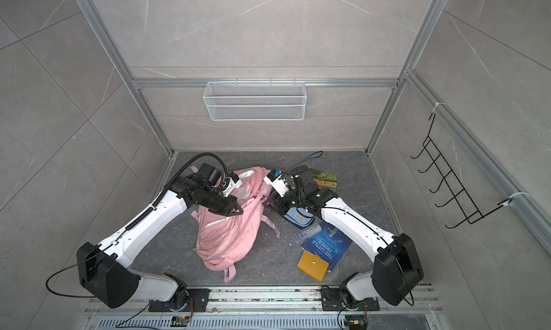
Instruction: Pack the student bag
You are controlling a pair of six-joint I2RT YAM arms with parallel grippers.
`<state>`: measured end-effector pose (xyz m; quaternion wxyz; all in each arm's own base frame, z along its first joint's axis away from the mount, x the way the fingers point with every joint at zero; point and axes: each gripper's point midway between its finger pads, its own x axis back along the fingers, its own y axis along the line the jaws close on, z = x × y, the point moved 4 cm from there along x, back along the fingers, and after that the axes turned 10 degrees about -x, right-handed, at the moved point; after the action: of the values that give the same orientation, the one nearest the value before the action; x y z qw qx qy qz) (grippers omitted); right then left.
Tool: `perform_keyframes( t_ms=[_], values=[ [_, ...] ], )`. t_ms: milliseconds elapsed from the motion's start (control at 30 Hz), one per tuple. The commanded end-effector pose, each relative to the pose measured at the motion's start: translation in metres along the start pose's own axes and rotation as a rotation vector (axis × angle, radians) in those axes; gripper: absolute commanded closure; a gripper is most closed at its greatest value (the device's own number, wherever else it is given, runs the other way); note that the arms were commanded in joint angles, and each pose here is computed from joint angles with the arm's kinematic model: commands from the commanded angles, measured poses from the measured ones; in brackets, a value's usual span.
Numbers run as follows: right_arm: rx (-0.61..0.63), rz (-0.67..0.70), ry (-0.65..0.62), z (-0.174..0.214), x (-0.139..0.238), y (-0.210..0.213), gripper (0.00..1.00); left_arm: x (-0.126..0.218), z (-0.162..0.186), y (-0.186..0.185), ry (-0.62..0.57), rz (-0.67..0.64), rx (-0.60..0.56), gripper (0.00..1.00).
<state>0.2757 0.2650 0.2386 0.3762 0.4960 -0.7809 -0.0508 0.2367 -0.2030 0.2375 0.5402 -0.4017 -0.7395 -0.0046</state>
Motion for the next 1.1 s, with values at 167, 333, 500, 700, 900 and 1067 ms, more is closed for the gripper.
perform_keyframes(
  t_ms=[167,333,500,700,900,1067],
  values=[
    [0.018,-0.022,0.024,-0.002,-0.01,-0.002,0.67,0.02,-0.022,-0.022,-0.103,0.102,-0.087,1.0],
    [0.024,-0.051,0.019,-0.008,-0.015,0.0,0.68,0.02,-0.02,-0.023,-0.097,0.109,-0.083,1.0],
    [0.019,-0.073,0.018,-0.008,-0.019,0.001,0.72,0.021,-0.02,-0.025,-0.099,0.115,-0.084,1.0],
    [0.013,-0.097,0.038,-0.005,-0.024,0.001,0.68,0.021,-0.022,-0.025,-0.111,0.121,-0.081,1.0],
    [0.025,-0.108,0.038,-0.005,-0.026,0.001,0.65,0.022,-0.022,-0.026,-0.112,0.125,-0.082,1.0],
    [0.027,-0.119,0.043,-0.003,-0.029,0.0,0.84,0.024,-0.021,-0.027,-0.116,0.123,-0.078,1.0]
  ],
)
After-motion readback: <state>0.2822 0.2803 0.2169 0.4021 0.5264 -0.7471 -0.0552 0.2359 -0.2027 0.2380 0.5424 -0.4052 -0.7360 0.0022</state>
